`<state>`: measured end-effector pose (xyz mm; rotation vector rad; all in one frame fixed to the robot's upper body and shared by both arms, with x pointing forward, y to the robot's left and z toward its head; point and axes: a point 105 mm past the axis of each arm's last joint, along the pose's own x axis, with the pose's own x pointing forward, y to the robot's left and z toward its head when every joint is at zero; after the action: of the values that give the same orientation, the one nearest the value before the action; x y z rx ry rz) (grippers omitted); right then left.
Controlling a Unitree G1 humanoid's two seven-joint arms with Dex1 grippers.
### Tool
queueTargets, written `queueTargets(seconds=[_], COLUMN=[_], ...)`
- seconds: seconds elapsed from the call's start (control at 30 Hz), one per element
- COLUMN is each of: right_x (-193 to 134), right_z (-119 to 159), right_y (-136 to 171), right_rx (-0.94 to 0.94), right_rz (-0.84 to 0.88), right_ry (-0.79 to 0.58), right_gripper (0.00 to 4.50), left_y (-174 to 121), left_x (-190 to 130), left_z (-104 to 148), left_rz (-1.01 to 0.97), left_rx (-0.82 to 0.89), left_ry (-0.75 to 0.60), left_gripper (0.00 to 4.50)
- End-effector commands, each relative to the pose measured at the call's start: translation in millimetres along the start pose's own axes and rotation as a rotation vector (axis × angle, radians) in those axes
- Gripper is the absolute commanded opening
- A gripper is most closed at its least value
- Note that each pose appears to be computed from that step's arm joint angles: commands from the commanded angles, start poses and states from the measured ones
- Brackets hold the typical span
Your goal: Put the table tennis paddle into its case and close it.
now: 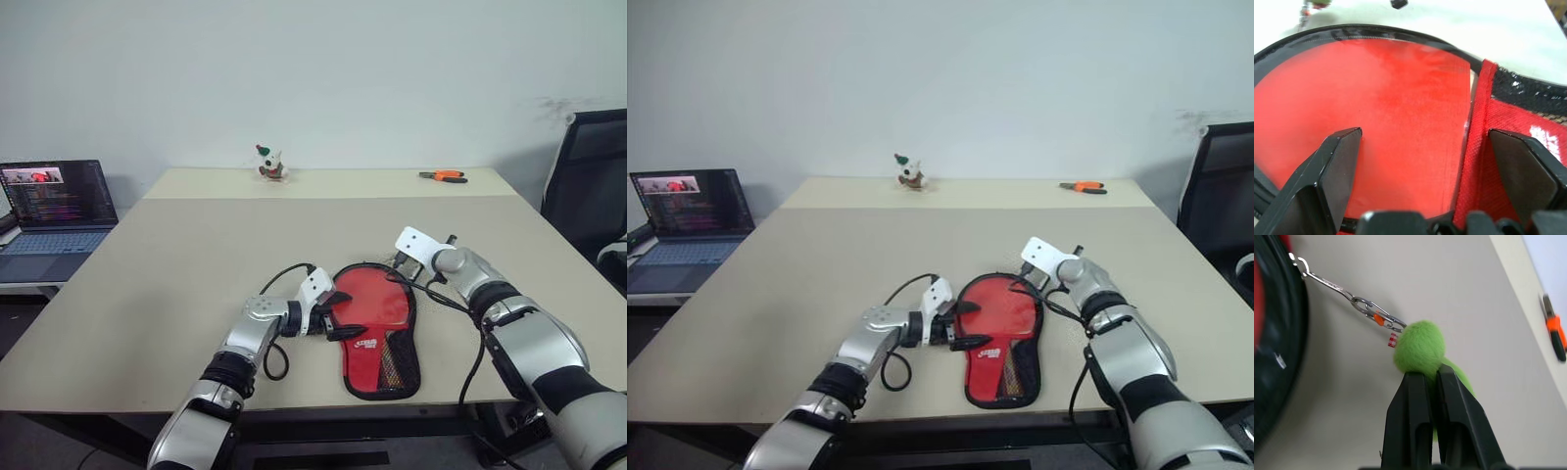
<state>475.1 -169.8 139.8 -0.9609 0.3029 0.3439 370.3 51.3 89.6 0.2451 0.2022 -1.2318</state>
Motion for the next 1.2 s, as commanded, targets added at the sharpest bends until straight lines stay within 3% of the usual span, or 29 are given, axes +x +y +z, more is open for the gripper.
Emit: queueTargets(seconds=[0.03, 0.47, 0.97, 1.2], right_x=[-9, -62, -114, -143], right_z=[-12, -44, -48, -52], right_y=[-23, -30, 21, 46], right_rx=[0.027, 0.039, 0.152, 0.184], right_rz=[-0.035, 0.28, 0.412, 0.48], right_ry=[0.001, -0.092, -0.073, -0.06], right_gripper=[0.02, 0.02, 0.02, 0.02], left_y=[-10, -10, -14, -19], left_x=[6, 24, 32, 39], left_z=[-16, -2, -18, -22], left_rz=[-0.043, -0.086, -0.187, -0.197], left_rx=[-0.06, -0.04, 0.188, 0.192], left_ry=[0.045, 0.032, 0.19, 0.192], left_gripper=[4.5, 4.5, 4.5, 4.5])
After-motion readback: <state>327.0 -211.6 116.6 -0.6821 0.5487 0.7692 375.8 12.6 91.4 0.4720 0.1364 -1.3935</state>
